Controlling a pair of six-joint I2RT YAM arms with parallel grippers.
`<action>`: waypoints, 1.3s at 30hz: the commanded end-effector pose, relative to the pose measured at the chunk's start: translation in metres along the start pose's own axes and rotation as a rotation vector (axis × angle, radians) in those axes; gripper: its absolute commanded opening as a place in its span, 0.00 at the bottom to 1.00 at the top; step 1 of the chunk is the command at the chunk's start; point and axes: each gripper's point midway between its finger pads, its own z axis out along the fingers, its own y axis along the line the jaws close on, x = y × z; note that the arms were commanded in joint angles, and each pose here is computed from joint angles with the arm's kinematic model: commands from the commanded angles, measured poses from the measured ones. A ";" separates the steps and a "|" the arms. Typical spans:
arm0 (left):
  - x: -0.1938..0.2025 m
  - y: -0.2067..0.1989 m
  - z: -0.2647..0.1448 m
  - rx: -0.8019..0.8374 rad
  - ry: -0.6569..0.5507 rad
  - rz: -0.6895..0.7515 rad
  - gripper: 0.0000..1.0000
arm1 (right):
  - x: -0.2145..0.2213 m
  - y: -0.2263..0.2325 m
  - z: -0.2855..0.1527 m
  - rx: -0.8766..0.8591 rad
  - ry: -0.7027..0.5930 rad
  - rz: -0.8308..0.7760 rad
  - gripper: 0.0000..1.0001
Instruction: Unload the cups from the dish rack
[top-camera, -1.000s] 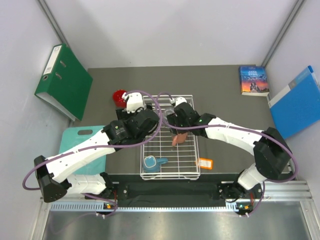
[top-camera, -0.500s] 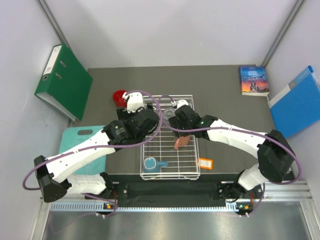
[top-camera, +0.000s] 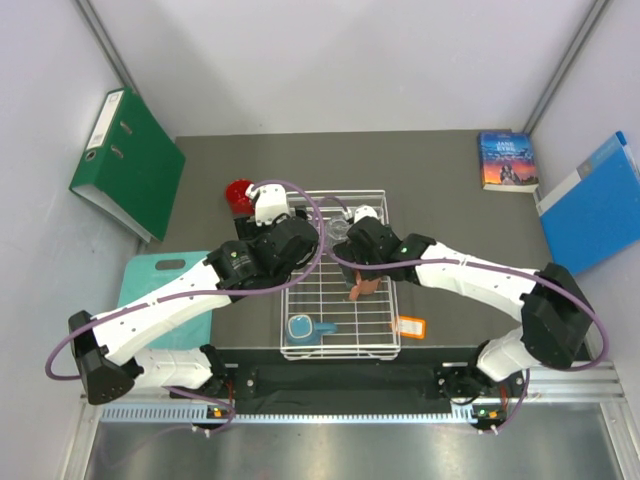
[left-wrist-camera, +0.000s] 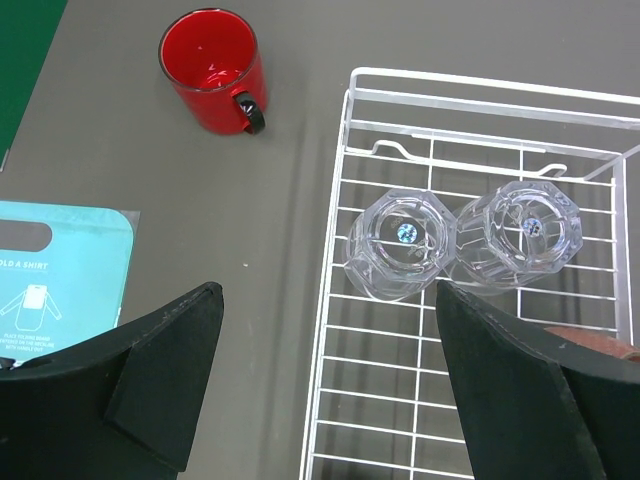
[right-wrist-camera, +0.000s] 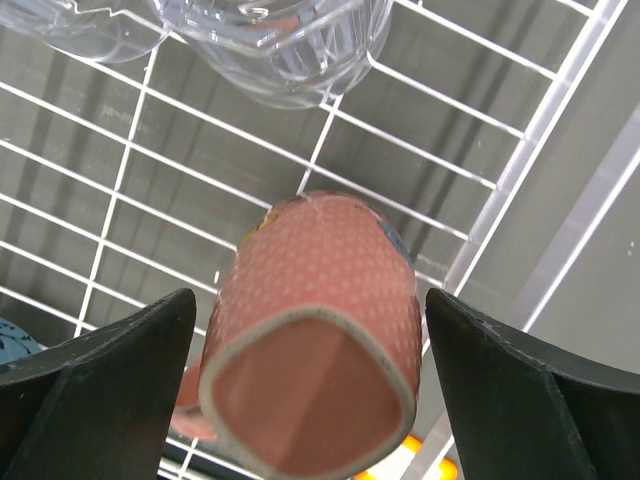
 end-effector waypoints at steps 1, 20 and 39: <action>-0.005 -0.005 0.002 0.008 -0.018 -0.023 0.91 | -0.013 0.005 -0.020 -0.006 -0.060 0.029 0.95; -0.001 -0.007 0.003 0.012 -0.011 -0.014 0.91 | 0.010 0.004 -0.010 0.009 0.000 0.033 0.00; -0.014 -0.014 0.002 0.024 -0.039 -0.034 0.91 | -0.080 0.012 -0.093 -0.055 -0.207 0.029 0.00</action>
